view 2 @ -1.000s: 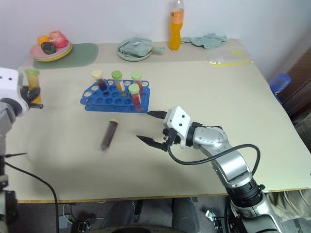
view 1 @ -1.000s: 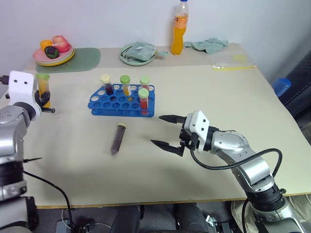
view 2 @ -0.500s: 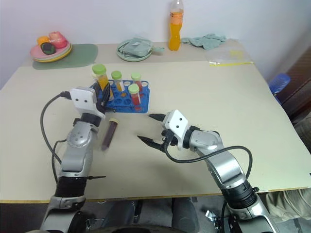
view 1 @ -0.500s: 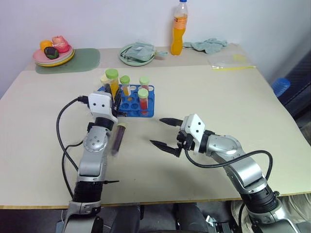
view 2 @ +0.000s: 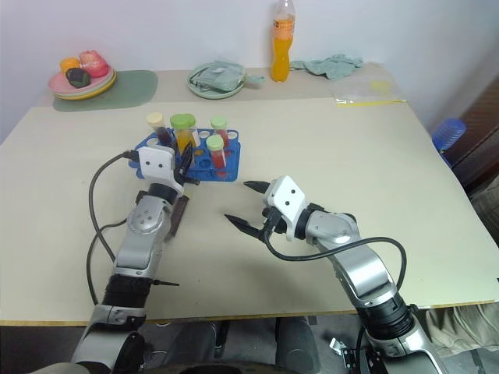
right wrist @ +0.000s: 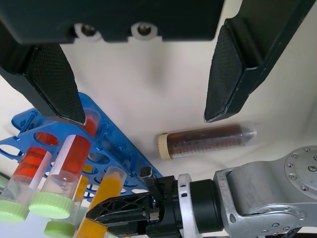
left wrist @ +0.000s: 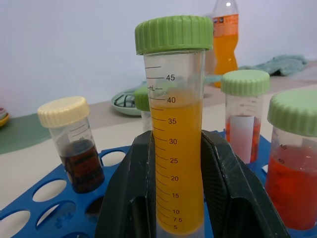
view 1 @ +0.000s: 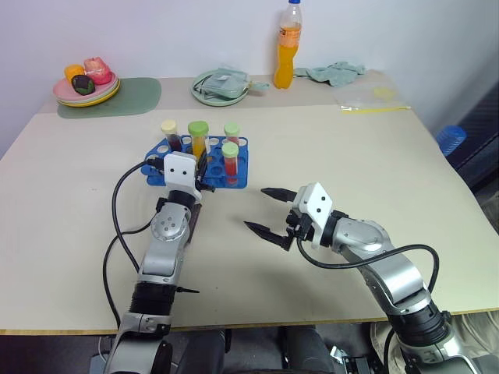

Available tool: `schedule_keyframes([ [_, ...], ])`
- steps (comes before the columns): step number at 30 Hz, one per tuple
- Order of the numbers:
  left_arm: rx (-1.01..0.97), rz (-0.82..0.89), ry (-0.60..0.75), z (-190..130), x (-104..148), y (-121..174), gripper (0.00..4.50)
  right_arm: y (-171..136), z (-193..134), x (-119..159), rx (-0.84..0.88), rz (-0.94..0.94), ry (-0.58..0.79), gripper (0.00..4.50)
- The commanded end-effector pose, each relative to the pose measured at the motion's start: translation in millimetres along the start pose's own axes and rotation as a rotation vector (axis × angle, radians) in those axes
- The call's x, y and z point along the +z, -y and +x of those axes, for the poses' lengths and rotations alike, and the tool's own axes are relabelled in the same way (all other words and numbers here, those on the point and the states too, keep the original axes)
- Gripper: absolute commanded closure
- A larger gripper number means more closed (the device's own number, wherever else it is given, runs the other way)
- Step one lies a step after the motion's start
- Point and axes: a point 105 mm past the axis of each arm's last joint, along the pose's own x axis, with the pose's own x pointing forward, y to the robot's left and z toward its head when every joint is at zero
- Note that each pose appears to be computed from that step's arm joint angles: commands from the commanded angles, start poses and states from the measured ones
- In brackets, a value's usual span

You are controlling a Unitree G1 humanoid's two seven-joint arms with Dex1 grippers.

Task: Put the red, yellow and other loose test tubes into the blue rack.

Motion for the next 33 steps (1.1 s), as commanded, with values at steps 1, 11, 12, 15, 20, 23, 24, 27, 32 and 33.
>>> schedule_keyframes([
  [1,0.009,0.036,-0.006,3,-1,-1,3.79,0,-3,13,-0.009,-0.025,0.045,0.28],
  [11,0.028,-0.040,0.004,8,-10,1,3.79,1,-4,12,-0.013,-0.024,0.041,0.28],
  [12,0.022,-0.053,0.007,7,-10,1,3.30,1,-4,12,-0.013,-0.024,0.041,0.28],
  [15,0.023,-0.063,0.031,4,-4,0,1.84,0,-4,12,-0.014,-0.023,0.040,0.28],
  [20,0.079,-0.083,0.167,-7,37,-20,0.33,-1,-6,12,-0.018,-0.024,0.037,0.28],
  [23,0.063,-0.065,0.161,-20,53,-29,0.33,-1,-8,11,-0.021,-0.027,0.033,0.28],
  [24,0.052,-0.063,0.147,-25,56,-30,0.33,0,-9,11,-0.022,-0.029,0.032,0.28],
  [27,0.009,-0.073,-0.014,-39,52,-37,0.33,3,-13,11,-0.013,-0.044,0.020,0.28],
  [32,-0.126,-0.136,-0.405,-66,32,-26,0.15,13,-27,14,0.036,-0.078,-0.024,0.28],
  [33,-0.134,-0.122,-0.505,-71,26,-24,0.15,14,-30,15,0.052,-0.084,-0.034,0.28],
])
